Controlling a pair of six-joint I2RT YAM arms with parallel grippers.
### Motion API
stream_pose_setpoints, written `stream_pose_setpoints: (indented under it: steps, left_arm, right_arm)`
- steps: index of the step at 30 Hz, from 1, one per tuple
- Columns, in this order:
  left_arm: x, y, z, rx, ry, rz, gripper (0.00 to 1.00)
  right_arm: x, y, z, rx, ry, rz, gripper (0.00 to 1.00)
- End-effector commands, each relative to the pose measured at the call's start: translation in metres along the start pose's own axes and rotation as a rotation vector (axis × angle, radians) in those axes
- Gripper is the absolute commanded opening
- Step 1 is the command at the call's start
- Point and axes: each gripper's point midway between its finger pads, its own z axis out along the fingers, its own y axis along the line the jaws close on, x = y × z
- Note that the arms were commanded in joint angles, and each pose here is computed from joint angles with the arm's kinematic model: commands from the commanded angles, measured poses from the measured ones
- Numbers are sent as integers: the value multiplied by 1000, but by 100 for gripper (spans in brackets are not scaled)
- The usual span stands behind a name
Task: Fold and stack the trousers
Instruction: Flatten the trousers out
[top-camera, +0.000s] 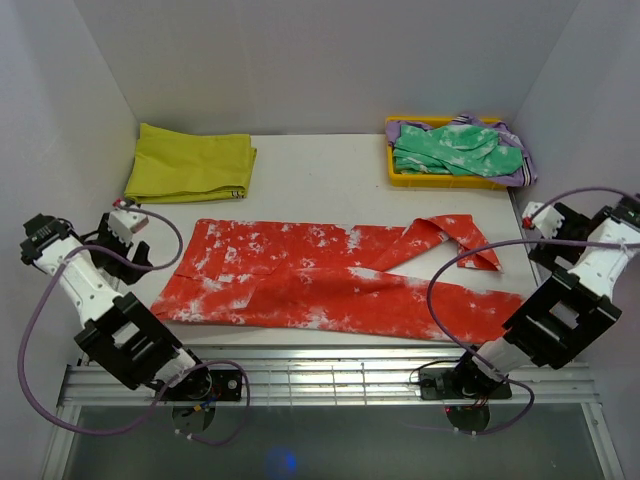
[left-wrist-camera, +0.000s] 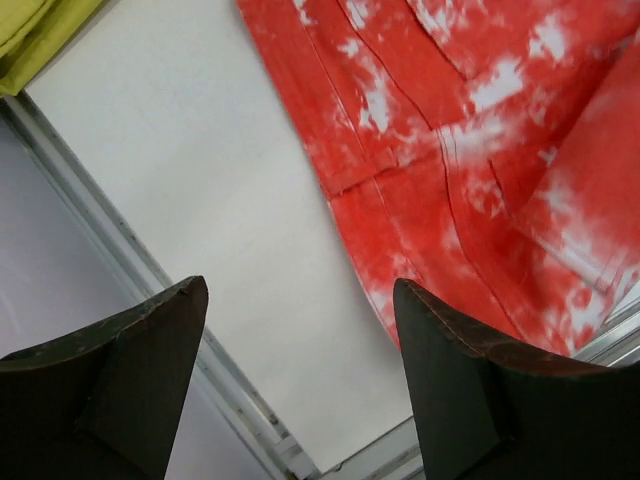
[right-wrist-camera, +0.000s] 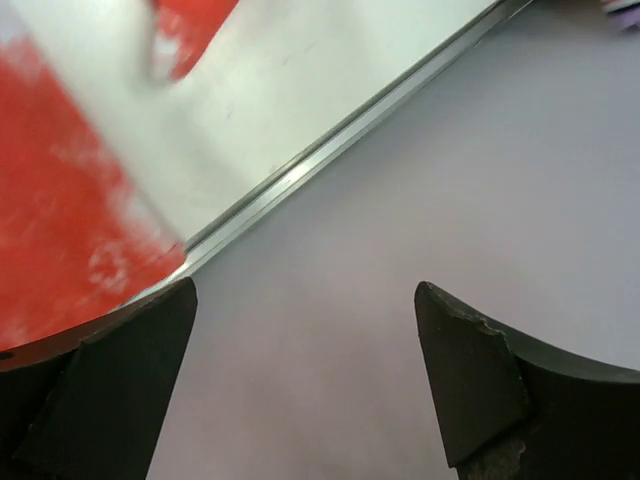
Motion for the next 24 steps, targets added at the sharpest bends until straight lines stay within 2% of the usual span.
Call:
stream_pose_setpoints:
  steps: [1,3,4,5,7,8,9,11,12,15,18,24]
  left_arm:
    - [-34,18,16,42,-108,-253,86]
    - [-40,34,14,19,-110,-253,86]
    - [-34,36,20,7,-70,-315,86]
    - [-42,44,24,-16,-86,-310,86]
    - [-33,43,45,-24,-27,-281,85]
    - [-35,23,68,31,-2,-296,85]
    - [-33,32,81,-24,30,-265,86]
    - [-44,17,111,13,44,-243,86]
    - [-42,22,127,-16,50,-290,87]
    - [-53,36,161,-48,50,-368,89]
    - [-62,53,181,-75,44,-394,90]
    - [-64,80,220,-84,105,-297,89]
  right_arm:
    - [-59,-18,18,-100,-105,114,97]
    - [-94,-21,28,-169,-148,207,100]
    - [-104,-22,31,-180,-144,274,100]
    - [-114,-20,38,-201,-151,284,100]
    - [-136,-21,59,-215,-158,271,100]
    - [-150,-13,70,-236,-140,291,100]
    - [-155,-12,80,-241,-132,296,100]
    - [-167,-19,96,-217,-135,319,100]
    - [-176,-16,105,-240,-125,362,99]
    - [-189,-16,122,-276,-113,446,98]
    - [-191,-16,131,-275,-90,444,98]
    - [-177,-15,139,-287,-22,396,98]
